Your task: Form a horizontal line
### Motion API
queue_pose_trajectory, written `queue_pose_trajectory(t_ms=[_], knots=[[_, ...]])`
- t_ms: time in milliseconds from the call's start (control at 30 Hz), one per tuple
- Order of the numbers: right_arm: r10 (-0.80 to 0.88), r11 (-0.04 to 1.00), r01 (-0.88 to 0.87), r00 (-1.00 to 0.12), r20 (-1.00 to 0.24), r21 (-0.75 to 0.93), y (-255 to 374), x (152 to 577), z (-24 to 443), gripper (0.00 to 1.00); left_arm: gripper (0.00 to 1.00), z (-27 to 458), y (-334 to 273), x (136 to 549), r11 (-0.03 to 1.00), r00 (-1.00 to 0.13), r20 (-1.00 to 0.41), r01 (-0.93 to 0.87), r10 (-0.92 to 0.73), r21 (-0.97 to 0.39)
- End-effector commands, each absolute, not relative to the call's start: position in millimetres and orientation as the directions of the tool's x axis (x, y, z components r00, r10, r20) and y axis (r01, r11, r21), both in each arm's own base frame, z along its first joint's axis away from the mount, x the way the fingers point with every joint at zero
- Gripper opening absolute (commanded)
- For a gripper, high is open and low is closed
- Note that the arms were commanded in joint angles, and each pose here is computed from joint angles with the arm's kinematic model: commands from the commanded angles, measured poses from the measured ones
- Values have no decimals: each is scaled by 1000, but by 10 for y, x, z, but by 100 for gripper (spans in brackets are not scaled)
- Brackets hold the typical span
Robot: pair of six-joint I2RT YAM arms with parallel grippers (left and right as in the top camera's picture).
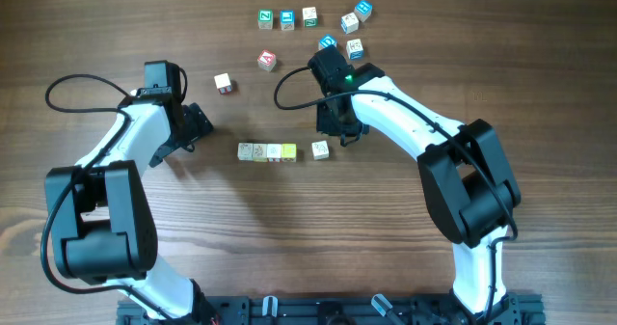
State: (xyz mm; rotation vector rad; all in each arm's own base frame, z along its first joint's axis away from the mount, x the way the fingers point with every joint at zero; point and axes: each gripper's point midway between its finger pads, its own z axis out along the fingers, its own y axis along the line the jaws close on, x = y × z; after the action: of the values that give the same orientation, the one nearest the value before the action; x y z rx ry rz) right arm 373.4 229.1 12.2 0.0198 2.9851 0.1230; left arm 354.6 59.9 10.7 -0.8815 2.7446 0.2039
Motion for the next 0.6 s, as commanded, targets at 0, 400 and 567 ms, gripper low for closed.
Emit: queue_pose_trajectory(t_ms=[0,400,567], knots=[[30,997,17,-983,-180,73,2250,3752,216,26,100,70,612,3514,805,-788,-271,-589,-553,67],[24,996,14,-993,-115,92,2270,3611,196,12,100,70,612,3514,805,-788,-271,-589,-553,67],[17,991,9,-998,-61,135,2347,3500,194,10,100,70,612,3514,805,-788,-271,-589,-553,67]])
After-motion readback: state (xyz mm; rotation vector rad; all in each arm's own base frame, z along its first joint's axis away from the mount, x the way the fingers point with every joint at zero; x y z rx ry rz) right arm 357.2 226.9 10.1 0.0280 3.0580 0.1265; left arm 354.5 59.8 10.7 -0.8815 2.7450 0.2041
